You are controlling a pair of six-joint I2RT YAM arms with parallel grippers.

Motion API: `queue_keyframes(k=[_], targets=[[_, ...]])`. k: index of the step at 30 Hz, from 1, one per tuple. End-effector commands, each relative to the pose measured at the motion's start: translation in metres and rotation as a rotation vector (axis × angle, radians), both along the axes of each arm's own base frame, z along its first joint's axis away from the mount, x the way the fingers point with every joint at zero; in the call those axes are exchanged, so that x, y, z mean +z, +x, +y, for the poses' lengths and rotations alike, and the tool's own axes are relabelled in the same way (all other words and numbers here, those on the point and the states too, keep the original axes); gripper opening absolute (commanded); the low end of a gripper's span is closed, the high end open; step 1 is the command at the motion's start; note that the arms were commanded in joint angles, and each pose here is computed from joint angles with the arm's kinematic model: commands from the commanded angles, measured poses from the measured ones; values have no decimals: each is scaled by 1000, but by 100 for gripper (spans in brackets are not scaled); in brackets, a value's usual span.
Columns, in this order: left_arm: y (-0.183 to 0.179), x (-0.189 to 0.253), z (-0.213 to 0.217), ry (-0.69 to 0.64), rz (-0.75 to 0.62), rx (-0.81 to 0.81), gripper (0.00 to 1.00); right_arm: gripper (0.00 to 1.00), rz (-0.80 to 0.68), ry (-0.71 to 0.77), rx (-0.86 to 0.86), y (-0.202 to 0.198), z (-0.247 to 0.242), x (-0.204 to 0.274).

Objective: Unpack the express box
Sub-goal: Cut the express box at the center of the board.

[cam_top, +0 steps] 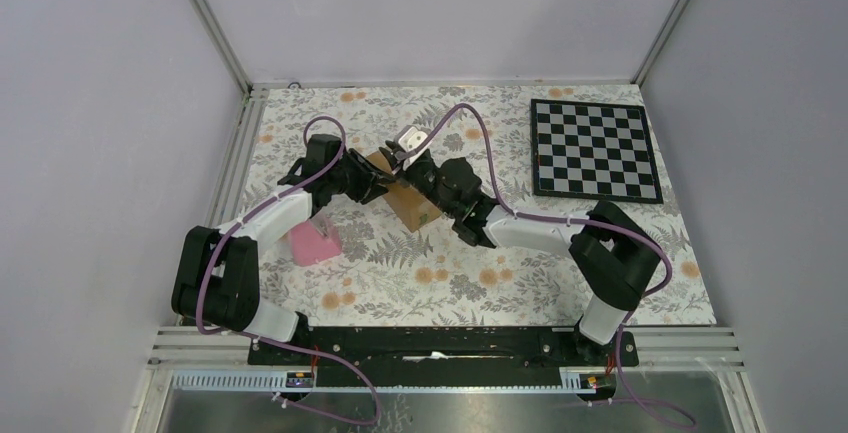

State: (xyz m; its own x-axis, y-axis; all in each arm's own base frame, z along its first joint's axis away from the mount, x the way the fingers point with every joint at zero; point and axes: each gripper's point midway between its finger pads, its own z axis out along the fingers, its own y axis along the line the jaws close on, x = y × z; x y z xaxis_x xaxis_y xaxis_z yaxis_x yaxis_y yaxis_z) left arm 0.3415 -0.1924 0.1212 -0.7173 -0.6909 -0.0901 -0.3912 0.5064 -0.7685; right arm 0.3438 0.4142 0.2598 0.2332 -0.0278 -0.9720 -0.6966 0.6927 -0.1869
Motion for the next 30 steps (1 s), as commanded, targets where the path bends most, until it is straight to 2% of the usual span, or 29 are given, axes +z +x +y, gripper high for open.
queue_keyframes(k=[1,15,30], targets=[[-14,-31,9,51,102,20,35,0,-118,42,-46,3,-1,37],[-14,-33,10,56,118,24,34,0,-117,-17,-33,-2,7,21],[-16,-36,11,59,132,34,34,0,-185,-92,-87,-9,9,13]])
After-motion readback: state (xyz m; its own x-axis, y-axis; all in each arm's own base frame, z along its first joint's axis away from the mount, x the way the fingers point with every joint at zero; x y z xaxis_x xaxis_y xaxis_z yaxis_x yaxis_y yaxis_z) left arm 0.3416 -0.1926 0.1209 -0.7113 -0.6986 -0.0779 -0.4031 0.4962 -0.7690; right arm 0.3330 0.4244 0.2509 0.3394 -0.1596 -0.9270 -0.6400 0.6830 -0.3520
